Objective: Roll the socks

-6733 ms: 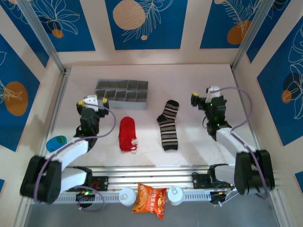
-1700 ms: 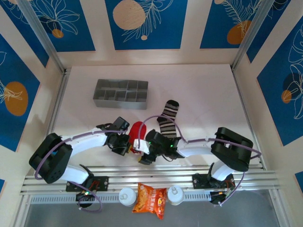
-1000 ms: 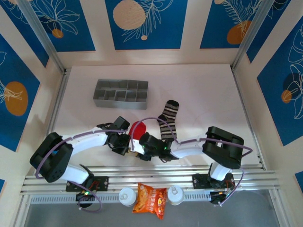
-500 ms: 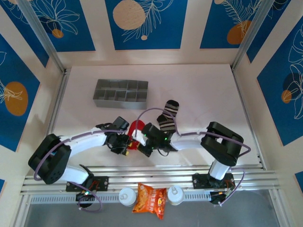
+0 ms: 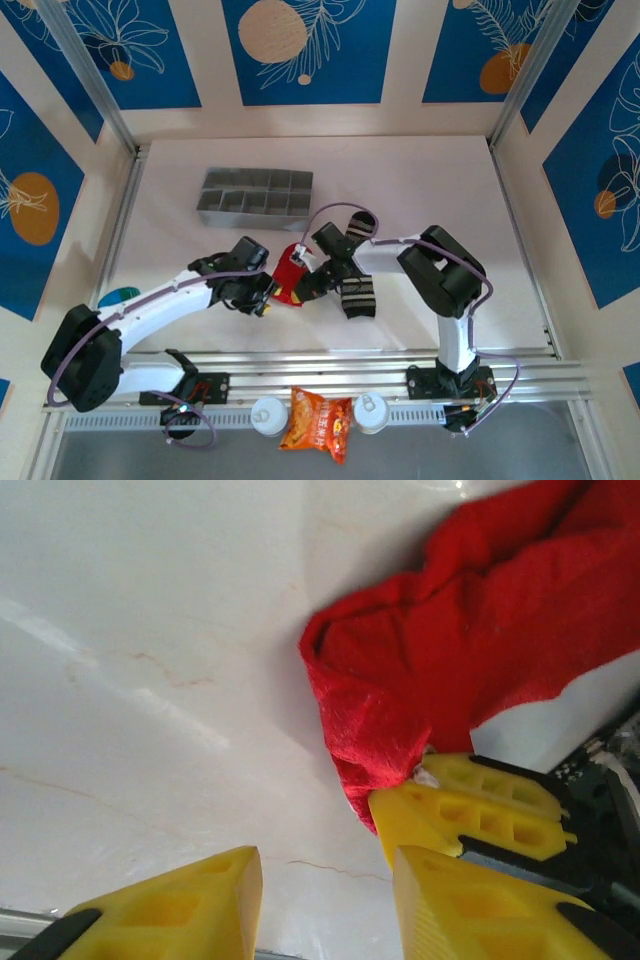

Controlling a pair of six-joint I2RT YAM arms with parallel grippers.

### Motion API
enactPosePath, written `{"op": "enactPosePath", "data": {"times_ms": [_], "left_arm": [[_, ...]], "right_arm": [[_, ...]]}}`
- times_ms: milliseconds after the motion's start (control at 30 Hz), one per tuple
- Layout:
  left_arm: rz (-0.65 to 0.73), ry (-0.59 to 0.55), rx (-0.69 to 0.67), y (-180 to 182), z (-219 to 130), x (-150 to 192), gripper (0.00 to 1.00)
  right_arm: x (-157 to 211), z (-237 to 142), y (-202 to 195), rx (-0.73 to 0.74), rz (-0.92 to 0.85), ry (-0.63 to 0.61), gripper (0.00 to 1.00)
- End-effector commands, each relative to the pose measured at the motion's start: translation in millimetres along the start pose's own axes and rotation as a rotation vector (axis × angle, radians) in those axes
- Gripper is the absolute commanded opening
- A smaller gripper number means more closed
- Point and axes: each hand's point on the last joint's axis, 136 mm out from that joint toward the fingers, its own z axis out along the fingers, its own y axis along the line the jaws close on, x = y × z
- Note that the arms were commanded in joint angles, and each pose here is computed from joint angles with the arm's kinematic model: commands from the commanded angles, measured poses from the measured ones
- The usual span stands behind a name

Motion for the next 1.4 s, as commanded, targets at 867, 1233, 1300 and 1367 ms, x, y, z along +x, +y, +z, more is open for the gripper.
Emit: {"op": "enactPosePath", "data": {"times_ms": [867,1233,1300,1367], "left_arm": [[0.041,-0.133,-0.247,23,61,-48,0.27],[-0.021,-0.052,-0.336,55,48,-37,0.15],[-0.019,-0.037,-0.343,54,46,-35,0.15],[-0.01,-0.023,-0.343,51,44,-34,0.15]], "right_arm": [[6,-3,11,-0.041,0.119,0.131,0.15],[8,-48,28,0.356,-0.676,-0.294,0.54],[12,-46,32,0.444,-0.826,-0.307,0.6],[13,-39,32,0.555,-0.964,-0.267,0.6]]}}
